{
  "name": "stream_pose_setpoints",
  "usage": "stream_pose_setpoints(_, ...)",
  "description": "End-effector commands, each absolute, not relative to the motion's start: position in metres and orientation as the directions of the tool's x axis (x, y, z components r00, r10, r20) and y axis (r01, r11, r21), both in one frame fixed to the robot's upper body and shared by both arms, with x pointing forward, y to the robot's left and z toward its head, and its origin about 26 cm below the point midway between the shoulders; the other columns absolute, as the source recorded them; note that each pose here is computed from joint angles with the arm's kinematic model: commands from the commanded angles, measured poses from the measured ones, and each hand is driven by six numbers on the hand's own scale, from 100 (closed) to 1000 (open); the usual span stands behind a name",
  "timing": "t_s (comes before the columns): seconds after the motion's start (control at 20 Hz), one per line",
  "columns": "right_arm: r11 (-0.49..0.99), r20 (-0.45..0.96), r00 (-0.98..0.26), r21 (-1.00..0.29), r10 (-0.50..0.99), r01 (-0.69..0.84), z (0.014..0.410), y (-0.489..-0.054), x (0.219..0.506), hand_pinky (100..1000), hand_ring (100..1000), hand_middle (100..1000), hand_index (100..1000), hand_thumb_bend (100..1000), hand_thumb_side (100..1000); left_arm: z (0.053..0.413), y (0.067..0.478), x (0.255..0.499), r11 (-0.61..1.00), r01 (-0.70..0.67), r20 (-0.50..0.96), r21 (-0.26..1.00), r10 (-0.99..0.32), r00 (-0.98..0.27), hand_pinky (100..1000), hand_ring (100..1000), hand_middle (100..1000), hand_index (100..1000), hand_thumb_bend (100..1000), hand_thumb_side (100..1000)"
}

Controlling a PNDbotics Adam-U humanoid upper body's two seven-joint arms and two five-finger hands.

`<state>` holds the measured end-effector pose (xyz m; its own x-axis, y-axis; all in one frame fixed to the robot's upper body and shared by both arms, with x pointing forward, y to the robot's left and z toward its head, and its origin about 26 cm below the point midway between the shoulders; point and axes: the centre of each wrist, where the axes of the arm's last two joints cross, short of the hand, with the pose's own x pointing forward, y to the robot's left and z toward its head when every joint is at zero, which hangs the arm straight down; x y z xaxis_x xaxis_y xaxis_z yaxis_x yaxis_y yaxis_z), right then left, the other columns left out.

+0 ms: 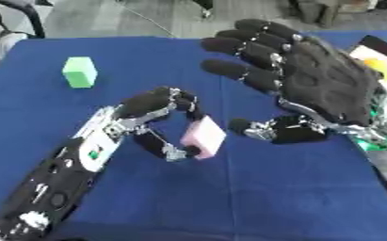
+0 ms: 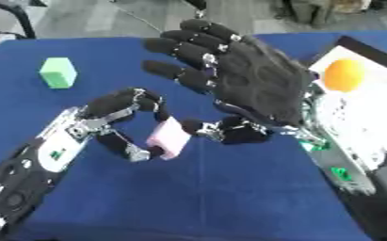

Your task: Pick up the objects with one hand, pass them to the other hand, and then place them into the box on the other side of the table.

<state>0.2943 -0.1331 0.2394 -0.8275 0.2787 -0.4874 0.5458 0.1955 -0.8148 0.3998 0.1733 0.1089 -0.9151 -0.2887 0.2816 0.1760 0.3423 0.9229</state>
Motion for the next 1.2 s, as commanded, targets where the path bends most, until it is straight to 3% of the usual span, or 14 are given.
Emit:
stream_pose_setpoints(0.05, 0.194, -0.522, -0.811, -0.795, 0.266, 0.575, 0.248, -0.136, 0.291, 924, 915, 947, 952, 434, 238, 0.121, 0.176, 0.400, 0.385, 0.188, 0.316, 0.903, -0.302, -0.899, 669, 484, 486, 562, 100, 514)
stream_pose_setpoints(0.45, 0.162, -0.507, -0.825, -0.818, 0.250, 0.551, 0.245, -0.138, 0.291, 922, 913, 945, 959, 440, 245, 0.119, 0.193, 0.407, 0.505, 0.291, 0.504, 0.813, -0.356, -0.787, 666, 485, 486, 560, 100, 588)
stream_pose_setpoints(0.85, 0.171, -0.391, -0.881, -0.881, 0.267, 0.442, 0.235, -0.129, 0.287, 899, 884, 924, 984, 248, 100, 0.144, 0.180, 0.401, 0.550, 0.381, 0.595, 0.743, -0.283, -0.752, 668, 487, 488, 561, 100, 592)
stream_pose_setpoints(1.2, 0.202, -0.313, -0.912, -0.907, 0.264, 0.370, 0.234, -0.121, 0.285, 891, 878, 919, 995, 199, 100, 0.165, 0.176, 0.396, 0.567, 0.462, 0.666, 0.682, -0.221, -0.712, 668, 488, 488, 561, 100, 589)
